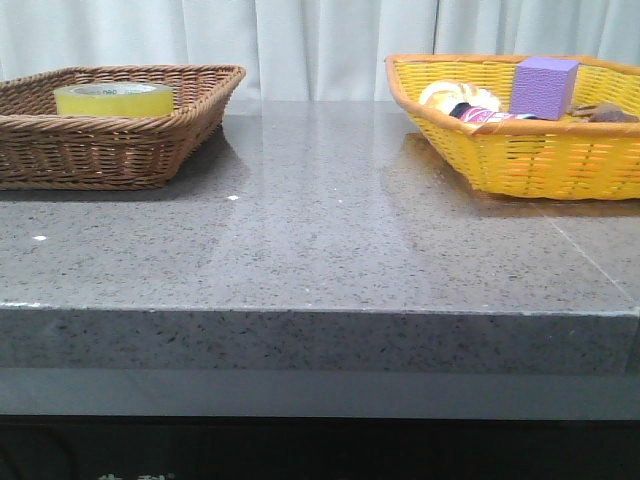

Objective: Transfer tape with both arms

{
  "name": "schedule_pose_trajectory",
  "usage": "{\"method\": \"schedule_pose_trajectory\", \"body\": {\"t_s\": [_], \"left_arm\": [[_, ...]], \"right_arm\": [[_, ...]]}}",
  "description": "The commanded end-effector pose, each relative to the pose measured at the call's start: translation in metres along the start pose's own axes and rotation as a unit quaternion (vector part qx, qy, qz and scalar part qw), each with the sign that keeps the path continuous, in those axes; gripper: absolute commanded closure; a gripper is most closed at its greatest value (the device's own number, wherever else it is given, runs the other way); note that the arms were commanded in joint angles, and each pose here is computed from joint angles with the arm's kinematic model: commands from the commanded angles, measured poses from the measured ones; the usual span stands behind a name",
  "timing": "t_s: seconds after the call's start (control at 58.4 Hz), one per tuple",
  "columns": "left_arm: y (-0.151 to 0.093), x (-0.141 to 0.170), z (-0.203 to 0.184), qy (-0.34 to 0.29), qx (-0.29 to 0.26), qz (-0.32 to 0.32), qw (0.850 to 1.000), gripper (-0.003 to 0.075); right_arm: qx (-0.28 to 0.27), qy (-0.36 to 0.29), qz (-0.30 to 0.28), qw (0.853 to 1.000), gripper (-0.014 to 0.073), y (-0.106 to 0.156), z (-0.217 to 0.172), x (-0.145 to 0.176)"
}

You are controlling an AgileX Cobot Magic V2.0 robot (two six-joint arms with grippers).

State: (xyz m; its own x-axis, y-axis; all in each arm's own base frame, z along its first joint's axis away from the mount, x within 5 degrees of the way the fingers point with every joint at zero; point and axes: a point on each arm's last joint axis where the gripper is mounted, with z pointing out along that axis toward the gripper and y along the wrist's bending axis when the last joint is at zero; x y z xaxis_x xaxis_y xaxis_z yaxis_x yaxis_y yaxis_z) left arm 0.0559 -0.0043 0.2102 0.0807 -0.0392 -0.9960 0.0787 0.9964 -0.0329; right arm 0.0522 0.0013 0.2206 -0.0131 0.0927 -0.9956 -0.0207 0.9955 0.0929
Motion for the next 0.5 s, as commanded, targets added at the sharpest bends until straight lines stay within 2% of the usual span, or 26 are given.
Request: {"method": "schedule_pose_trajectory", "body": {"t_s": [0.0,0.137,0.479], "left_arm": [[0.000,0.005,-0.001,-0.032,0.000,-0.006,0.999,0.0740],[0.000,0.005,-0.001,-0.031,0.000,-0.006,0.999,0.0740],[0.000,0.005,-0.001,-0.030,0.000,-0.006,1.000,0.0740]], "right_arm": [[-0.001,-0.063,0.001,0.998,0.0664,0.000,-0.003,-0.006],[0.000,-0.075,0.001,0.997,0.0664,-0.001,0.001,0.005],[-0.001,-0.085,0.001,0.996,0.0664,-0.001,0.000,0.002]]}}
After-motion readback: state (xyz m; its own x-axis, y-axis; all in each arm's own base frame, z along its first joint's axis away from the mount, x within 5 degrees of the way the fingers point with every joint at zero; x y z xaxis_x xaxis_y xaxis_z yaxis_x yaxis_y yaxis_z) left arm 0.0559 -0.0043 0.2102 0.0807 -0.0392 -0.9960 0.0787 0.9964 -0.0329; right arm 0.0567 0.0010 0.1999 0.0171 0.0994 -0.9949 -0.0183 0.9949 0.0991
